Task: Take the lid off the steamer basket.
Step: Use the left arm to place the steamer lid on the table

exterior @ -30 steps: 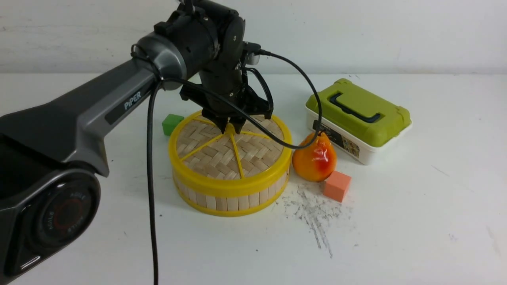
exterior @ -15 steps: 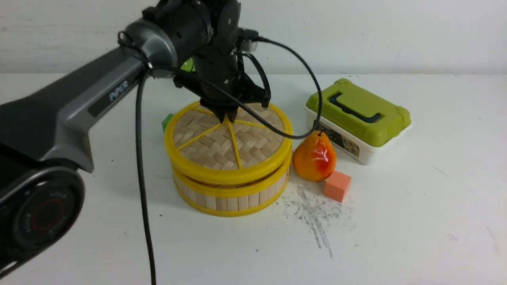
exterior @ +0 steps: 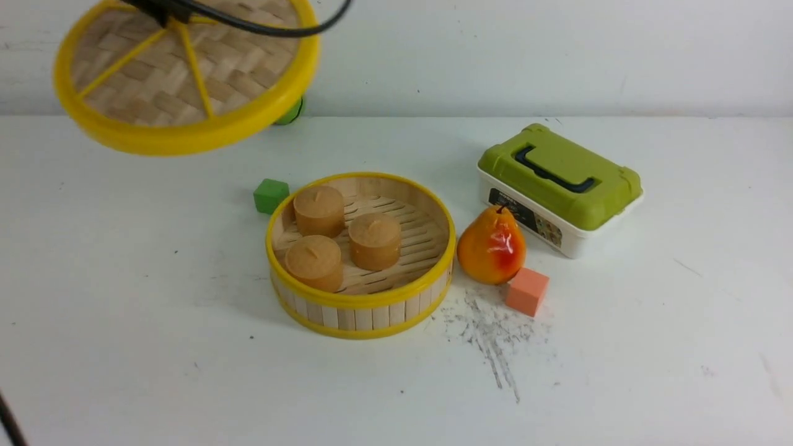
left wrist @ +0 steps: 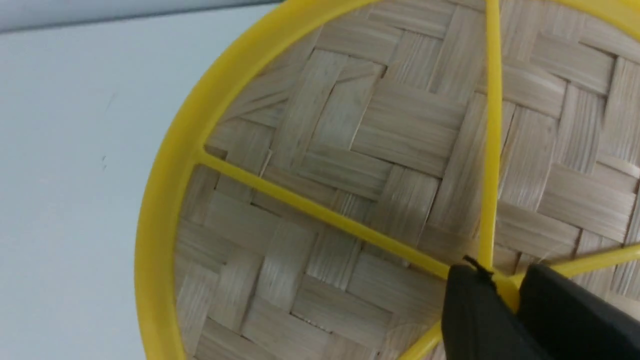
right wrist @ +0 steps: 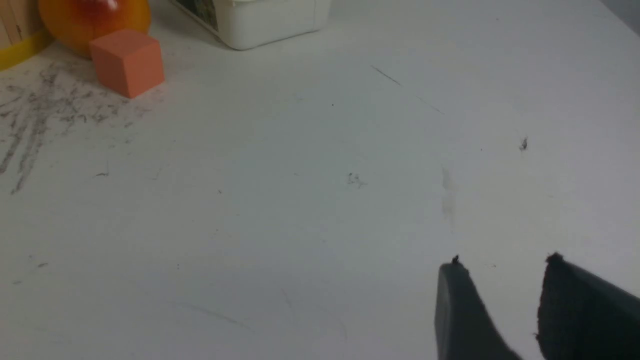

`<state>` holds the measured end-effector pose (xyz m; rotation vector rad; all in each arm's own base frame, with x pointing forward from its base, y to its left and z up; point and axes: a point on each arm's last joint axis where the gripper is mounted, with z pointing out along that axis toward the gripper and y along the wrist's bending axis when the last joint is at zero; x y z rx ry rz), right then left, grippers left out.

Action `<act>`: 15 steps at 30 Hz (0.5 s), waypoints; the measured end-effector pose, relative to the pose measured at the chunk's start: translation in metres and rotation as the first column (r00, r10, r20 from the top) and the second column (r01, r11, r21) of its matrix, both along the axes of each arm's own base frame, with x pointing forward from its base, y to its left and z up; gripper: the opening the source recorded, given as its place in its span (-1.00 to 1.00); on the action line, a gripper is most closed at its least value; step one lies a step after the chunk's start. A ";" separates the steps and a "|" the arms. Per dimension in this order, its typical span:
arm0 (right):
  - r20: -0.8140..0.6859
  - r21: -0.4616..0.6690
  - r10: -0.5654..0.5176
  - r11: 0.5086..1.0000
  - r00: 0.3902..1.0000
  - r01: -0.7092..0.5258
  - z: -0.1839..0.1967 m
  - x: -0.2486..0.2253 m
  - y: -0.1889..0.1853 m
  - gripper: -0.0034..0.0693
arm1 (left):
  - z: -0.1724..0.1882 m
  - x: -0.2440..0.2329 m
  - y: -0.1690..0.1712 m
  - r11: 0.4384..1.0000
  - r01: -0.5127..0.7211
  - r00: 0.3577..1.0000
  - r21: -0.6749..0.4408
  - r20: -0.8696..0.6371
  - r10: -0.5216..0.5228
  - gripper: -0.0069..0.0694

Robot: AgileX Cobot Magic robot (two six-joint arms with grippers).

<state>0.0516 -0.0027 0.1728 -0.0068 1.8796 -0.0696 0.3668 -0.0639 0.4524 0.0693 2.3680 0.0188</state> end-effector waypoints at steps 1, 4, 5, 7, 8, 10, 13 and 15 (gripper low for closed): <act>0.000 0.000 0.000 1.000 1.000 0.000 0.000 0.000 0.000 -0.25 | -0.001 0.000 0.002 1.000 -0.005 1.000 0.000 -0.006 0.005 -0.58; 0.000 0.000 0.000 1.000 1.000 0.000 0.000 0.000 0.000 -0.25 | -0.041 -0.004 0.033 0.997 -0.080 0.986 0.007 -0.144 0.081 -0.58; 0.000 0.000 0.000 1.000 1.000 0.000 0.000 0.000 0.000 -0.25 | -0.054 -0.003 0.039 0.995 -0.097 0.980 0.011 -0.172 0.098 -0.58; 0.000 0.000 0.000 1.000 1.000 0.000 0.000 0.000 0.000 -0.25 | -0.083 0.002 0.052 0.990 -0.140 0.972 0.002 -0.192 0.138 -0.58; 0.000 0.000 0.000 1.000 1.000 0.000 0.000 0.000 0.000 -0.25 | -0.095 0.004 0.057 0.987 -0.159 0.968 -0.004 -0.195 0.155 -0.58; 0.000 0.000 0.000 1.000 1.000 0.000 0.000 0.000 0.000 -0.25 | -0.112 0.008 0.063 0.983 -0.186 0.964 -0.014 -0.198 0.179 -0.58; 0.000 0.000 0.000 1.000 1.000 0.000 0.000 0.000 0.000 -0.25 | -0.153 0.021 0.069 0.974 -0.225 0.956 -0.036 -0.202 0.213 -0.58; 0.000 0.000 0.000 1.000 1.000 0.000 0.000 0.000 0.000 -0.25 | -0.176 0.032 0.068 0.973 -0.227 0.954 -0.046 -0.210 0.213 -0.58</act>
